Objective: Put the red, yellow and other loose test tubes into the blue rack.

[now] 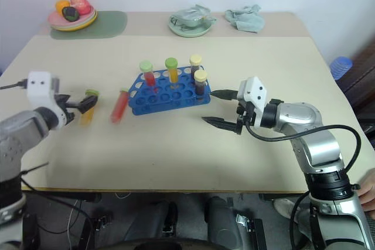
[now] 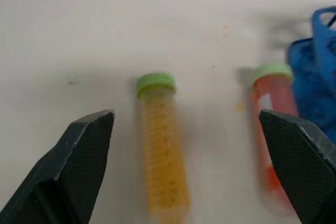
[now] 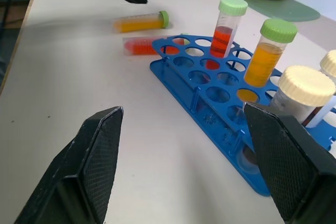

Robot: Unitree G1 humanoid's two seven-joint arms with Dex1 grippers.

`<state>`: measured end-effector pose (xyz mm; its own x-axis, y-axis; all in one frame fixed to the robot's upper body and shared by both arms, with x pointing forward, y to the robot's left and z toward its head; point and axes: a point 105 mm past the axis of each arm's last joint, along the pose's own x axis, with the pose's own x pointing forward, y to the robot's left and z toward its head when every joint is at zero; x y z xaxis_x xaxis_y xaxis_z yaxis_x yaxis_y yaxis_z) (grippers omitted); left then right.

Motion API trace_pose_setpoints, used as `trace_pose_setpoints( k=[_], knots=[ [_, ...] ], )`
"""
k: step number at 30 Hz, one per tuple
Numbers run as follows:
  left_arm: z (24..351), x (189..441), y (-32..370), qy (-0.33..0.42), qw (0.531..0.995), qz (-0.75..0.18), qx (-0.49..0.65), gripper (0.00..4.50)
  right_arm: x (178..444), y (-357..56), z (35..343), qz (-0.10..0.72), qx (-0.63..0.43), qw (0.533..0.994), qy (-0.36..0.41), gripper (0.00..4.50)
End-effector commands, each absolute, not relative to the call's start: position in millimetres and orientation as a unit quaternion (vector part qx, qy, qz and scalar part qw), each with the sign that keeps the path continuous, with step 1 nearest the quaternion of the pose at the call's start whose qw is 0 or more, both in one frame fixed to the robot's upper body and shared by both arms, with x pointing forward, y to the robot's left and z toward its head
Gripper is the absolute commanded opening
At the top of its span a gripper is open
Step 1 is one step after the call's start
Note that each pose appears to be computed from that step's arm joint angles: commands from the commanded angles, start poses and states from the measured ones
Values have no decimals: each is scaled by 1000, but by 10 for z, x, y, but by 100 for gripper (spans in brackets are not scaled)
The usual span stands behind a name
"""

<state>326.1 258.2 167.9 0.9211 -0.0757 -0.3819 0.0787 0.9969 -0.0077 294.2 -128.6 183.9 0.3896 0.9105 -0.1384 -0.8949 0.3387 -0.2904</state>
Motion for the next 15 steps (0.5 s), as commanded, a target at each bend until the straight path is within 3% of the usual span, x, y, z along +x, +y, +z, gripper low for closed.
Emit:
trace_pose_setpoints(
  k=[1, 9, 15],
  knots=[
    [1726, 3287, 2510, 238, 971, -40, 5, 450, 2947, -1256, 1968, 549, -175, 816, -50, 371],
    [1665, 3395, 2462, 315, 948, -29, -12, 450, 2875, -1267, 2053, 555, -180, 811, -45, 371],
    [1617, 3530, 2407, 330, 944, -20, -18, 450, 2848, -1257, 2116, 553, -182, 812, -44, 371]
  ],
)
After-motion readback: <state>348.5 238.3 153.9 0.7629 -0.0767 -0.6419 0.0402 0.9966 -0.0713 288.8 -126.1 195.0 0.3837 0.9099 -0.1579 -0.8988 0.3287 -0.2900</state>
